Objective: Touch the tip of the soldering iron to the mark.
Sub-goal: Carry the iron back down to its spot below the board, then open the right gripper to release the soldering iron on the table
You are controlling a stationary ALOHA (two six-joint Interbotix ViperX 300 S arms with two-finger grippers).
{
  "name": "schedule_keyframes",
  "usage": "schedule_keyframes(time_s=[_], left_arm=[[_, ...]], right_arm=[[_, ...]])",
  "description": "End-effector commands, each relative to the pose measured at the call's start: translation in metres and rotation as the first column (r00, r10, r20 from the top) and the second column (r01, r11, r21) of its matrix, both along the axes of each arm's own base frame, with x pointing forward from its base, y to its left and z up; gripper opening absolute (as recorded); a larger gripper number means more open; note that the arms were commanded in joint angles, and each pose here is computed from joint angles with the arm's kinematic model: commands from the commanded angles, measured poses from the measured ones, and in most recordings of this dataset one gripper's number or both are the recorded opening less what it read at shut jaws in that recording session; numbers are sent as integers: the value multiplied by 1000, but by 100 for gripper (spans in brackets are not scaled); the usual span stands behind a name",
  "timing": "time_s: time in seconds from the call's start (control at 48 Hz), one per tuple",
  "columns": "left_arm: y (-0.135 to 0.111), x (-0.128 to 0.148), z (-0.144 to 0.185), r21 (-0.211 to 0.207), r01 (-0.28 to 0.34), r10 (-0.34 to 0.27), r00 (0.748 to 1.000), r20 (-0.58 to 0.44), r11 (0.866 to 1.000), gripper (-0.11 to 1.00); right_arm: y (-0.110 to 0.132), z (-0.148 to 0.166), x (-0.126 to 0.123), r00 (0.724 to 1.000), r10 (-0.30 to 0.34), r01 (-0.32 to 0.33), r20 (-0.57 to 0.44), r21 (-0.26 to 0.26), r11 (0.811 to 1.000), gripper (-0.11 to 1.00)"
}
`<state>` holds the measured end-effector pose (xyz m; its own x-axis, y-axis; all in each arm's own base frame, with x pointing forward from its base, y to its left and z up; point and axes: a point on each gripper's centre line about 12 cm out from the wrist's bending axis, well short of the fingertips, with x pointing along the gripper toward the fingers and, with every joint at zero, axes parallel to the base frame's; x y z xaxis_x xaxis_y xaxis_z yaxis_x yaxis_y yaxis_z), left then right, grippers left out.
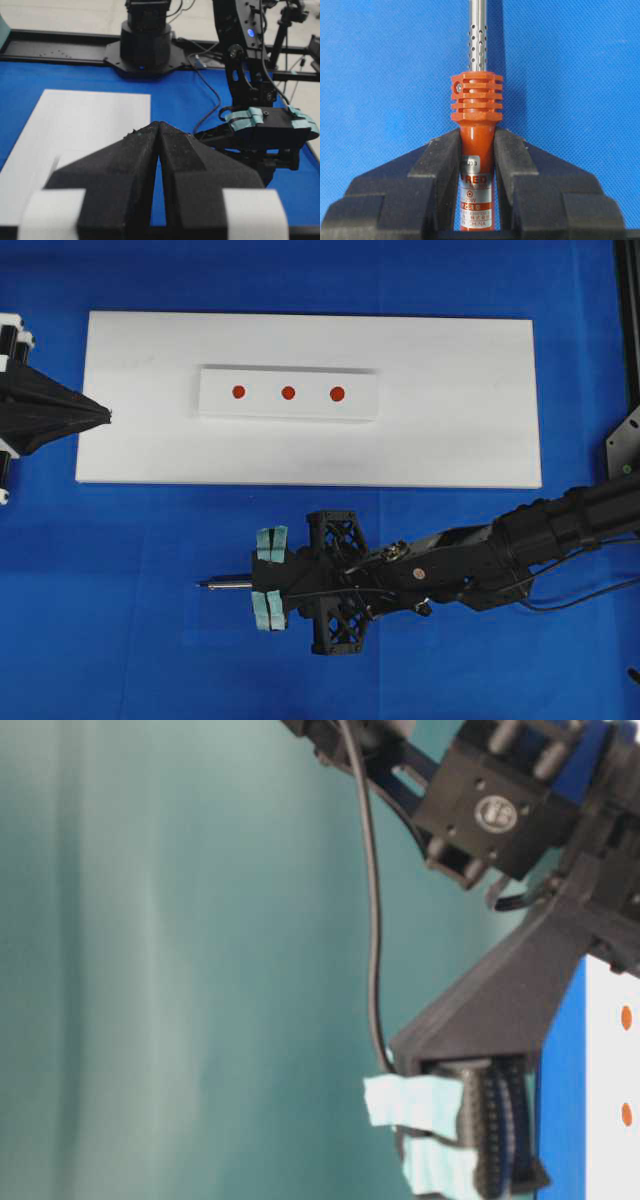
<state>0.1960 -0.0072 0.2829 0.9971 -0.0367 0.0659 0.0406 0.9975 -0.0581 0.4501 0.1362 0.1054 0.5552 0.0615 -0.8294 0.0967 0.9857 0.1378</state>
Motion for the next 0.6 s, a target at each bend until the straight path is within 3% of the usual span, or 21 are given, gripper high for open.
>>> schedule_keyframes(time_s=[0.0, 0.167, 0.209, 0.292, 0.48, 0.542, 0.584], left_arm=[[0, 1, 5, 3, 2, -2, 1000, 14, 1000, 0], [0, 1, 4, 3, 2, -2, 1000, 12, 1000, 0], [0, 1, 5, 2, 2, -2, 1000, 15, 1000, 0], [0, 1, 5, 3, 2, -2, 1000, 14, 1000, 0], [0, 1, 5, 1, 2, -2, 1000, 15, 1000, 0], [0, 1, 5, 1, 2, -2, 1000, 17, 1000, 0], [0, 1, 5, 1, 2, -2, 1000, 18, 1000, 0]], right_arm=[[3, 11, 2, 1000, 1, -2, 30, 15, 1000, 6], [0, 12, 3, 1000, -9, 9, 28, 17, 1000, 7], [0, 12, 3, 1000, -11, 11, 28, 17, 1000, 12], [0, 13, 4, 999, -13, 12, 29, 18, 1000, 31], [-2, 13, 3, 1000, -20, 20, 9, 3, 1000, 87], [-3, 13, 3, 1000, -25, 25, -4, -5, 1000, 95], [-3, 15, 3, 1000, -27, 27, -4, -8, 1000, 93]])
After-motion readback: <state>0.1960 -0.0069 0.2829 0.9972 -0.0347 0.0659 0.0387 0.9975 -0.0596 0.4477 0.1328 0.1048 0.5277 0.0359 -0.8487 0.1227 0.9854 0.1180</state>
